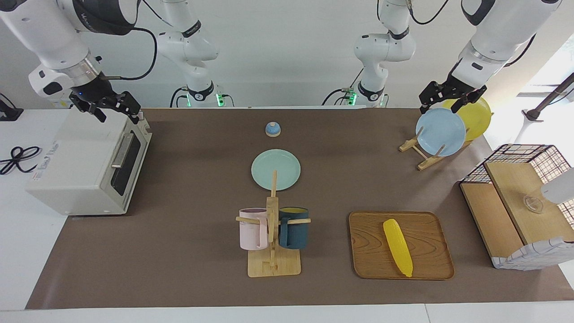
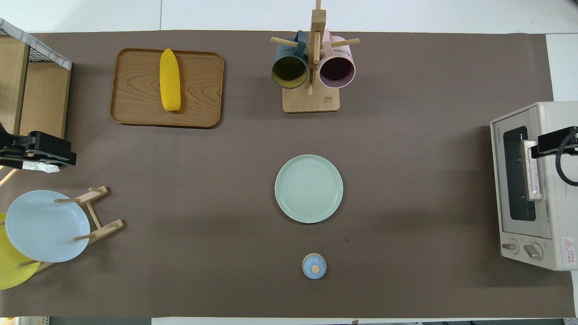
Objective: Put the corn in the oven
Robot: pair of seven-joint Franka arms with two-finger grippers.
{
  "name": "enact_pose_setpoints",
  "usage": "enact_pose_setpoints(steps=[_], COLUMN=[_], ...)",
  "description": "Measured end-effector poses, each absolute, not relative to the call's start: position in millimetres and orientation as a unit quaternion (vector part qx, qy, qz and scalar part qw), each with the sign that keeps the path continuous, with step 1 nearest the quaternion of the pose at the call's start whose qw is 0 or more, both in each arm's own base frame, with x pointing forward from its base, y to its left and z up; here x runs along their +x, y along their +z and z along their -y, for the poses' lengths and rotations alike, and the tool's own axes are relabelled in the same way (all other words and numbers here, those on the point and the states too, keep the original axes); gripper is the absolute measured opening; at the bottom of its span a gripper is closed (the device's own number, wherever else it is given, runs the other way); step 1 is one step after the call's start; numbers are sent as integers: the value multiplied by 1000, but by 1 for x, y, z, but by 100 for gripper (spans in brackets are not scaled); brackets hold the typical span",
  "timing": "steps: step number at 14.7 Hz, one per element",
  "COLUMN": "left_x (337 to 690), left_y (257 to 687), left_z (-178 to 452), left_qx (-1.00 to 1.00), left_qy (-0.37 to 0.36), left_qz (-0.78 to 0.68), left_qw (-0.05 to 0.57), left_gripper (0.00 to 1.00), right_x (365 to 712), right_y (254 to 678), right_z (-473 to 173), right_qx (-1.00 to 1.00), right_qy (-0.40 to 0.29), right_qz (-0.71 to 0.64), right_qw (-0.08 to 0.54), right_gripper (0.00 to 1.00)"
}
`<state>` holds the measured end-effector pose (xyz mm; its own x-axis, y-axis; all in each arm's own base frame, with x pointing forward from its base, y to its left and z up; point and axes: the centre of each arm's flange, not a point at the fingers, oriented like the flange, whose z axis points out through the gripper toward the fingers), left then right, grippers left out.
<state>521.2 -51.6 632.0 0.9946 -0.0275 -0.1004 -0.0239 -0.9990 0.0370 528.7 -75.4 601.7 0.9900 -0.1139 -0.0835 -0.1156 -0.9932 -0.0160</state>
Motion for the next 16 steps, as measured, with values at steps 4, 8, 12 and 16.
enact_pose_setpoints(steps=[4,8,12,16], left_x=[521,521,522,522], left_y=[632,632,632,633], left_z=[53,53,53,55], left_qx=[998,999,999,999], left_qy=[-50,-49,-49,-46], left_qz=[14,14,14,16], left_qw=[18,18,18,18], left_gripper=[100,100,100,100], right_x=[529,529,532,538], right_y=[602,602,600,584], right_z=[75,75,65,65], right_qx=[-997,-997,-998,-999], right_qy=[41,41,36,16], right_qz=[-58,-57,-48,-46], right_qw=[10,10,10,3], right_gripper=[100,100,60,19])
